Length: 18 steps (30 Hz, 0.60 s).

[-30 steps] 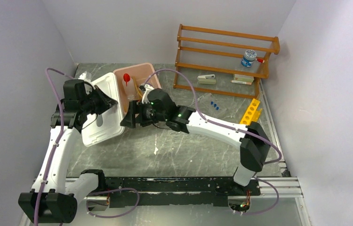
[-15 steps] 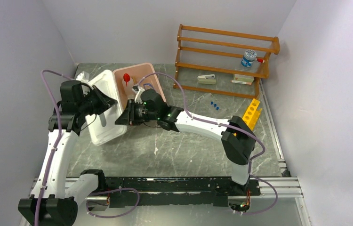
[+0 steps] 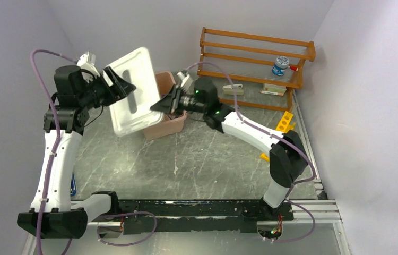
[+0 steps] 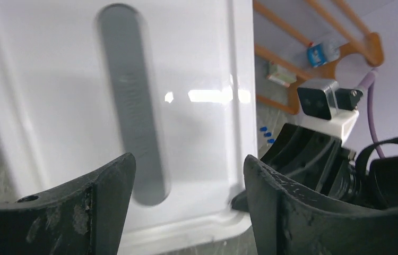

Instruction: Organize the chemistry lab equipment

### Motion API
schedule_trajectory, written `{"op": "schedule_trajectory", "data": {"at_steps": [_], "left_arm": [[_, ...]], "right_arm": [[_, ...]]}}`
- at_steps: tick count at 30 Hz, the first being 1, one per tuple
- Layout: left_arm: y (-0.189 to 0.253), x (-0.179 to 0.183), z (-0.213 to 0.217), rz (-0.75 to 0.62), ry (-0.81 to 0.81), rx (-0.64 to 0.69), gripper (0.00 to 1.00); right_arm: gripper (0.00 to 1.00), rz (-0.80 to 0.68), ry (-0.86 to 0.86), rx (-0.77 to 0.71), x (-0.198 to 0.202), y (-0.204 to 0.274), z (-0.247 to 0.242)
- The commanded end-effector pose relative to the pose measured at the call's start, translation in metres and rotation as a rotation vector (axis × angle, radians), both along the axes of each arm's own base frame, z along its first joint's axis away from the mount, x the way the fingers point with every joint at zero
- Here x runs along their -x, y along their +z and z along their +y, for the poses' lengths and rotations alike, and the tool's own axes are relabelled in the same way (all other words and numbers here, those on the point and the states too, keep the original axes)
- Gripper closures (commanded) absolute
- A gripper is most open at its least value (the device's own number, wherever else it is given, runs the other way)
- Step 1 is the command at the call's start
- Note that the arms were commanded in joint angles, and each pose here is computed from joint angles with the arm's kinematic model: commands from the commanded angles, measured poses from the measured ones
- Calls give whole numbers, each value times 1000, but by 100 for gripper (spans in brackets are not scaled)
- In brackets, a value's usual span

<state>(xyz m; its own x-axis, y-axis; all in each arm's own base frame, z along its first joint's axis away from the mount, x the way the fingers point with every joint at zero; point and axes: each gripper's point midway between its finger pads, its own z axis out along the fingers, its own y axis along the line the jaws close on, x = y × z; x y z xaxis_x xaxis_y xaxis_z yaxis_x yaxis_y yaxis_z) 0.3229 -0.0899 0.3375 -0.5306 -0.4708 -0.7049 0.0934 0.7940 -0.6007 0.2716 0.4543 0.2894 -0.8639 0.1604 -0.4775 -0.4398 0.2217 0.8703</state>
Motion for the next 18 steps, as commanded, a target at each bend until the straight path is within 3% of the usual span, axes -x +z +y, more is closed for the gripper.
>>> {"op": "schedule_trajectory", "data": {"at_steps": [1,10,18], "left_arm": [[38,-14,-3,-108,-25,-2,22],[-26,-42,36,31,167,-134,23],[-92,-54,37,139,185,-106,28]], "right_arm": [[99,-28,40,-123,-20,50,-37],[96,145,81,-91,-59,23,-76],[93,287,122,-92,-76,-16,-83]]}}
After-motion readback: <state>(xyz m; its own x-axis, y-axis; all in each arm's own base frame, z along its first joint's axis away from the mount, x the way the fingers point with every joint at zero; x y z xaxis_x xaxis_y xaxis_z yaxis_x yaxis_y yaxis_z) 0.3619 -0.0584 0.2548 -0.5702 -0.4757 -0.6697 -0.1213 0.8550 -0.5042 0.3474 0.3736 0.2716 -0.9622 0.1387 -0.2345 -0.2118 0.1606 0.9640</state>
